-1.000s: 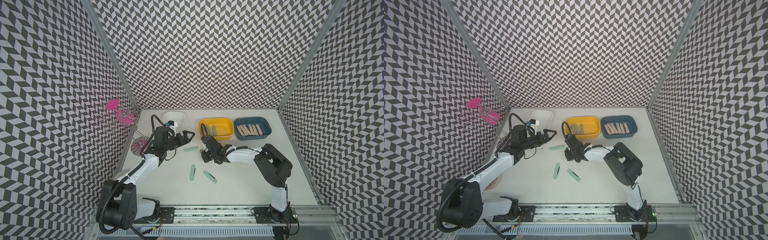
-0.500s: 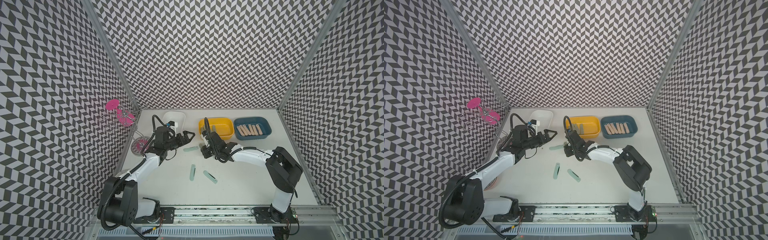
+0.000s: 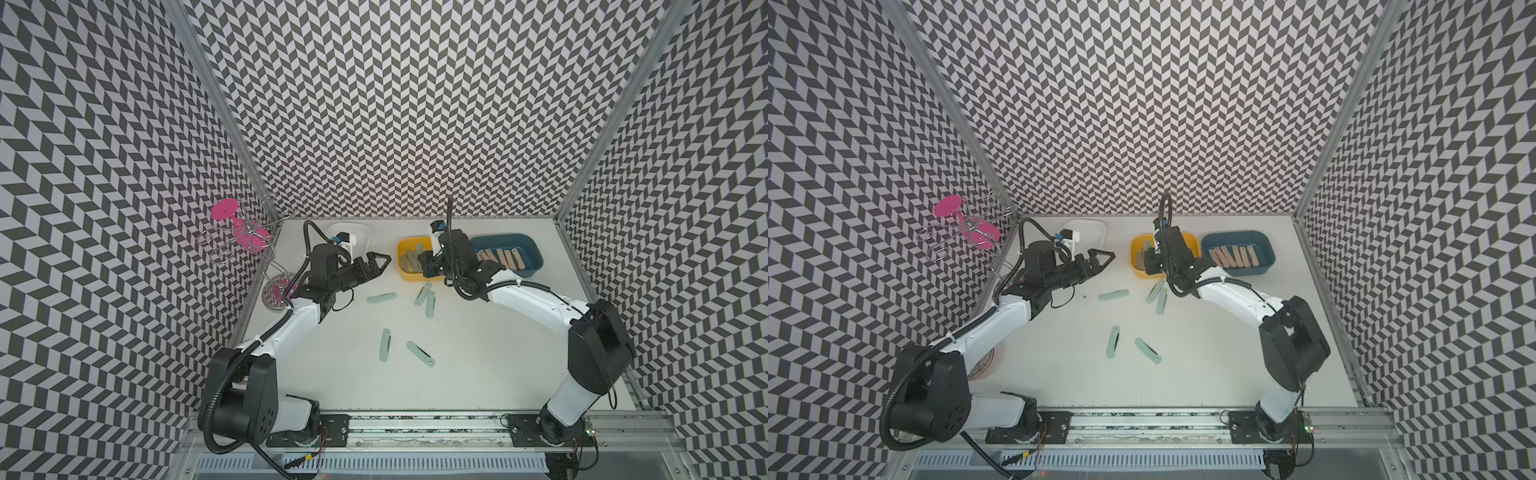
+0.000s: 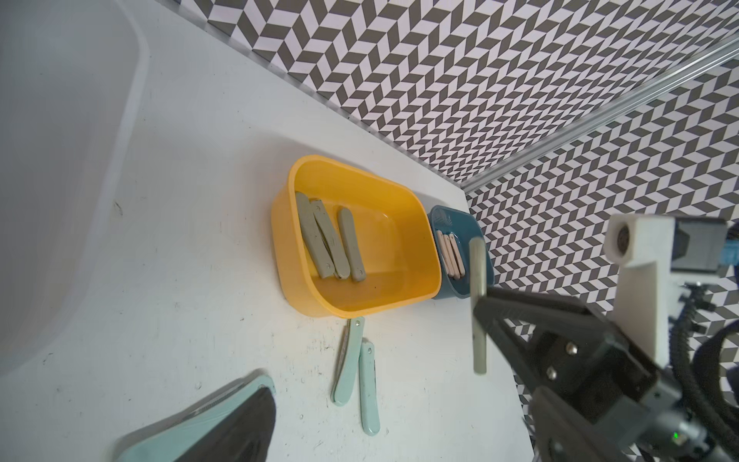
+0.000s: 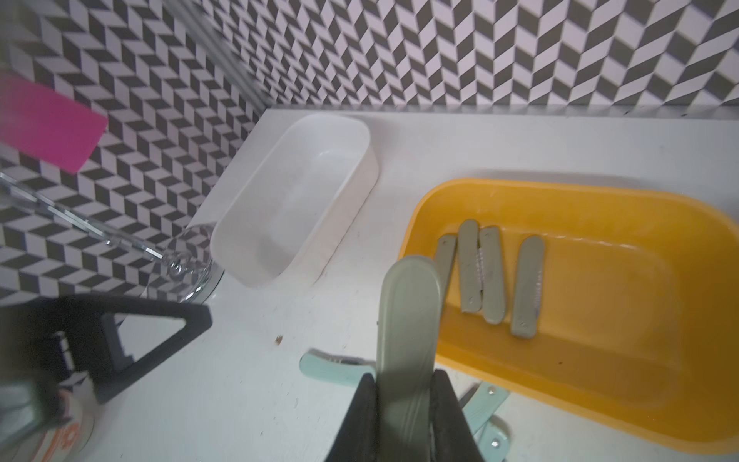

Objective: Place the fruit knives into the storage box by color
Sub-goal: Pick up the fruit knife from the center of the board, then place the fruit knife in the storage box.

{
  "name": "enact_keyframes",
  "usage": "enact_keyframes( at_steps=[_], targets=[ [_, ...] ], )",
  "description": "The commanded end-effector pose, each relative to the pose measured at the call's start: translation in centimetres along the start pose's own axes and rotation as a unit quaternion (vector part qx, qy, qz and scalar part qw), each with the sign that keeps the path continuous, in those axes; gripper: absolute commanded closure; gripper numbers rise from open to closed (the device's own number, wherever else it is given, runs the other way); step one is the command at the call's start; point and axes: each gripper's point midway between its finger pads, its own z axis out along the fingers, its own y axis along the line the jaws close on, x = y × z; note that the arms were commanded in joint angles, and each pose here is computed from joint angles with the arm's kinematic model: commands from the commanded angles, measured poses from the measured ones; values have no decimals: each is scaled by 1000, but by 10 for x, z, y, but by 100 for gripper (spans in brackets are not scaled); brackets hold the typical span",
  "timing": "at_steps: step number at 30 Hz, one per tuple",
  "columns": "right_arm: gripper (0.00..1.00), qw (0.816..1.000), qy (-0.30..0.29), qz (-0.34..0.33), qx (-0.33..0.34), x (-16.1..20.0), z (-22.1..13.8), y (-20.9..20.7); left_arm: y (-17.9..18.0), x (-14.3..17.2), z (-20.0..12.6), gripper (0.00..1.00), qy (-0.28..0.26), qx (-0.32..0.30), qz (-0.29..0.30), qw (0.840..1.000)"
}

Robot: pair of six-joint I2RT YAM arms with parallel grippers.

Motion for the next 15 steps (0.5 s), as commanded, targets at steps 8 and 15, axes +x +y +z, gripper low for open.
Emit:
enact_keyframes(
  at_steps=[8, 15],
  targets=[
    [84, 997, -26, 20, 75, -26, 47, -75, -13, -14, 10, 0, -5, 14, 13, 1000],
    [85, 995, 14, 30, 98, -3, 91, -108, -12, -17, 15, 0, -4, 10, 14, 1000]
  ],
)
